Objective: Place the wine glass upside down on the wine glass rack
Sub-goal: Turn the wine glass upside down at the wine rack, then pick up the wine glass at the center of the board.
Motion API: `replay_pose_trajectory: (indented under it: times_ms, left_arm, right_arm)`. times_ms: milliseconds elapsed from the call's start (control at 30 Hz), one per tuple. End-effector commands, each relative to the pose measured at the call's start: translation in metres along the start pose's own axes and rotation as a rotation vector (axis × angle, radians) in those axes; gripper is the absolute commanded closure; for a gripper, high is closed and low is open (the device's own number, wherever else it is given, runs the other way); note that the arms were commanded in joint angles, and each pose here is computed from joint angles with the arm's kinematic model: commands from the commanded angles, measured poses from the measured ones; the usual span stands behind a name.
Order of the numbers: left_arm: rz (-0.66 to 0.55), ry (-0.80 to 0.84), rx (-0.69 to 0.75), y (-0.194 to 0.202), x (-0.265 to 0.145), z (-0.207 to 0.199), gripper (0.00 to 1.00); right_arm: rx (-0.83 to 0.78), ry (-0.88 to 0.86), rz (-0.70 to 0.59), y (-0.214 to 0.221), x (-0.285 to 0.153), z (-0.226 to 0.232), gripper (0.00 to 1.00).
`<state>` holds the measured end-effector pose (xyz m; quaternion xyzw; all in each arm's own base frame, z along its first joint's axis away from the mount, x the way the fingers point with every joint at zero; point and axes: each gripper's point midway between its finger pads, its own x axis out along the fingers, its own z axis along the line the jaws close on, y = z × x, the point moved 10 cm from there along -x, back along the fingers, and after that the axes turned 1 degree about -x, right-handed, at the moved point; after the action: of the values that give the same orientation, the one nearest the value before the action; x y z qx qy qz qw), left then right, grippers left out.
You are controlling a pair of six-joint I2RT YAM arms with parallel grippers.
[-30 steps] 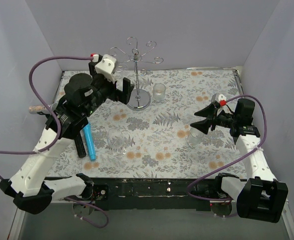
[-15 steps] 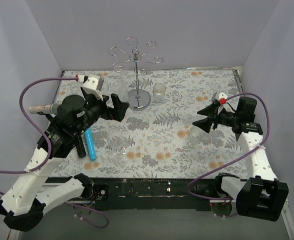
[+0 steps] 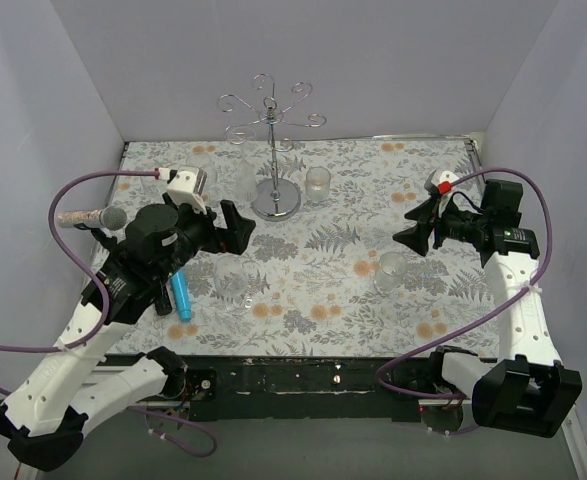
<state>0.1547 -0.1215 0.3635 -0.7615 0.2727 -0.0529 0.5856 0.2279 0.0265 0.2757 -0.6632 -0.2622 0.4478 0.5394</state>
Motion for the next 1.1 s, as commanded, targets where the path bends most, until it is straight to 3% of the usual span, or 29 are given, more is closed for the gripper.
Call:
replay_pose_trajectory:
  times_ms: [0,167,533,800,1067]
  left_arm:
    - [-0.054,-0.029,-0.008,-0.016,-0.002,-0.001,0.02]
    - [-0.058,-0.037,-0.024,-0.021,0.007,0.003,0.02]
    - [-0.061,0.033,-0.211,-0.054,0.02,0.026,0.02]
    - [-0.041,0.053,-0.505,-0.077,0.042,0.065,0.02]
    - [-0.041,-0.204,-0.568,-0.104,0.076,0.104,0.02]
  right_arm:
    - [-0.005,0.043,-0.01,-0.012,-0.007,0.002,0.28]
    - [-0.011,0.079,0.006,-0.019,-0.011,0.0,0.28]
    - [-0.025,0.078,-0.003,-0.015,-0.008,0.0,0.28]
    - [-0.008,0.037,-0.044,-0.003,0.001,-0.004,0.28]
    - [0.013,-0.001,-0.058,0.008,0.01,-0.012,0.28]
